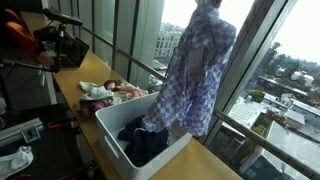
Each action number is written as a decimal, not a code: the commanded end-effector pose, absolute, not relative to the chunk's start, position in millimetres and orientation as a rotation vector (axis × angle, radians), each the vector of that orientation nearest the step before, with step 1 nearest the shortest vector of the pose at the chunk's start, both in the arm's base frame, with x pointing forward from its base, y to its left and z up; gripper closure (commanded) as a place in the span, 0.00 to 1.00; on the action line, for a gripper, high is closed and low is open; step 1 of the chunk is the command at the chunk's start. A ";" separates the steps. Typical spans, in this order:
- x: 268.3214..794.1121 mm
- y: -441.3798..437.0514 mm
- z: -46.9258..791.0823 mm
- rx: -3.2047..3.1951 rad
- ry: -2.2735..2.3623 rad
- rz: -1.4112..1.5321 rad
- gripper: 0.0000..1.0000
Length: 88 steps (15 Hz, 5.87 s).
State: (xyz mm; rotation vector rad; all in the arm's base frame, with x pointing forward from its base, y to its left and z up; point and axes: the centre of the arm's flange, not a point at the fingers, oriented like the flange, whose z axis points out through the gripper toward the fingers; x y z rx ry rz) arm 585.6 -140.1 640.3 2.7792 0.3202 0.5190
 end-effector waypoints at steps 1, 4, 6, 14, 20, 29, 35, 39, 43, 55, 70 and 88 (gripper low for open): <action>604.7 -145.1 569.5 2.814 0.354 0.453 0.98; 615.6 -141.7 510.7 2.852 0.386 0.371 0.98; 620.4 -136.7 474.3 2.874 0.408 0.323 0.98; 629.8 -115.3 394.0 2.922 0.473 0.199 0.98; 629.5 -107.0 365.4 2.938 0.498 0.140 0.98; 619.5 -90.5 376.7 2.967 0.506 0.159 0.31; 612.9 -25.4 396.3 3.011 0.591 0.283 0.00; 615.3 56.0 352.3 3.084 0.722 0.283 0.00; 608.8 123.7 288.2 3.134 0.858 0.194 0.00; 594.4 202.2 178.1 3.163 1.053 -0.075 0.00; 591.1 214.1 164.9 3.162 1.100 -0.102 1.00; 604.0 180.2 411.0 2.997 1.061 0.438 0.99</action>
